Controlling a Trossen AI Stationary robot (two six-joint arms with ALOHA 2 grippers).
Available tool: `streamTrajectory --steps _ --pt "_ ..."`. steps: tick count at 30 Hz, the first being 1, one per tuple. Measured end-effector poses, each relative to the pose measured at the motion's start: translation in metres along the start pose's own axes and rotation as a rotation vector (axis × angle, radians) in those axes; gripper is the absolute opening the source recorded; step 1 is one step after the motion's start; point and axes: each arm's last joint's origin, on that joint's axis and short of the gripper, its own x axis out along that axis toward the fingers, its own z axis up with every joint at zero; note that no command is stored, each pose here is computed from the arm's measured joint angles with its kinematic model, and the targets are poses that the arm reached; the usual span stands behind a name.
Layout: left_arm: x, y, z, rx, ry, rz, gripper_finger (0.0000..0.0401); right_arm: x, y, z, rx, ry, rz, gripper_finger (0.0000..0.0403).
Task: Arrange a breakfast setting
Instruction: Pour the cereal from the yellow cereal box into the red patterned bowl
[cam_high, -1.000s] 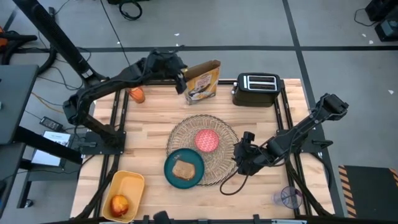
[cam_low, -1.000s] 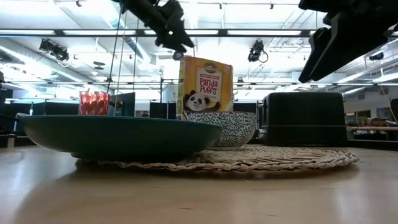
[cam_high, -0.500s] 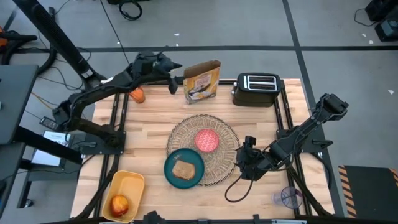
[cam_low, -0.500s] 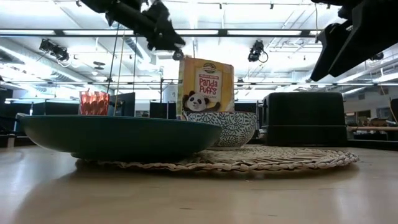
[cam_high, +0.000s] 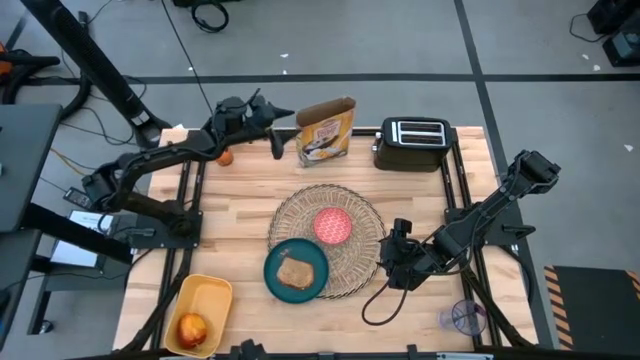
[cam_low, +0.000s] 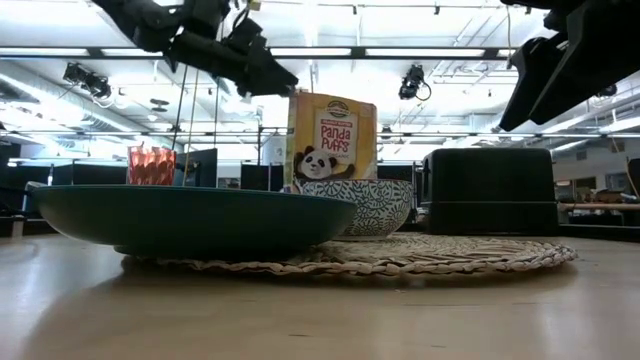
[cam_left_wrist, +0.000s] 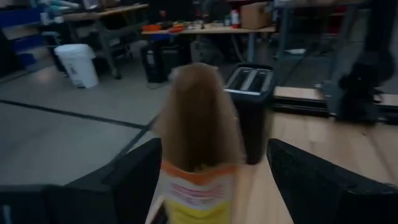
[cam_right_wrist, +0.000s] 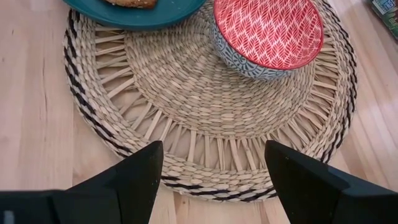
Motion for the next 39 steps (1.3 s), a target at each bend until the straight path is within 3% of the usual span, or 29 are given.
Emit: streamTrajectory --steps 11,21,26,39 --pt "0.016 0.004 -0.025 -0.033 -0.027 0.002 0.0312 0.0 0.0 0.0 -0.004 0.003 0.003 0.0288" --pt "0.008 0.006 -0.01 -0.004 -0.124 0.039 0.0314 0.001 -0.001 0.0 -0.005 0.009 -0.002 0.0288" --pt "0.009 0.014 -0.018 -0.019 -0.069 0.067 0.0314 0.002 -0.003 0.001 0.0 0.012 -0.008 0.0288" --pt "0.023 0.013 -0.032 -0.051 -0.064 -0.033 0.0314 0.004 -0.006 0.003 -0.011 0.017 -0.017 0.0288"
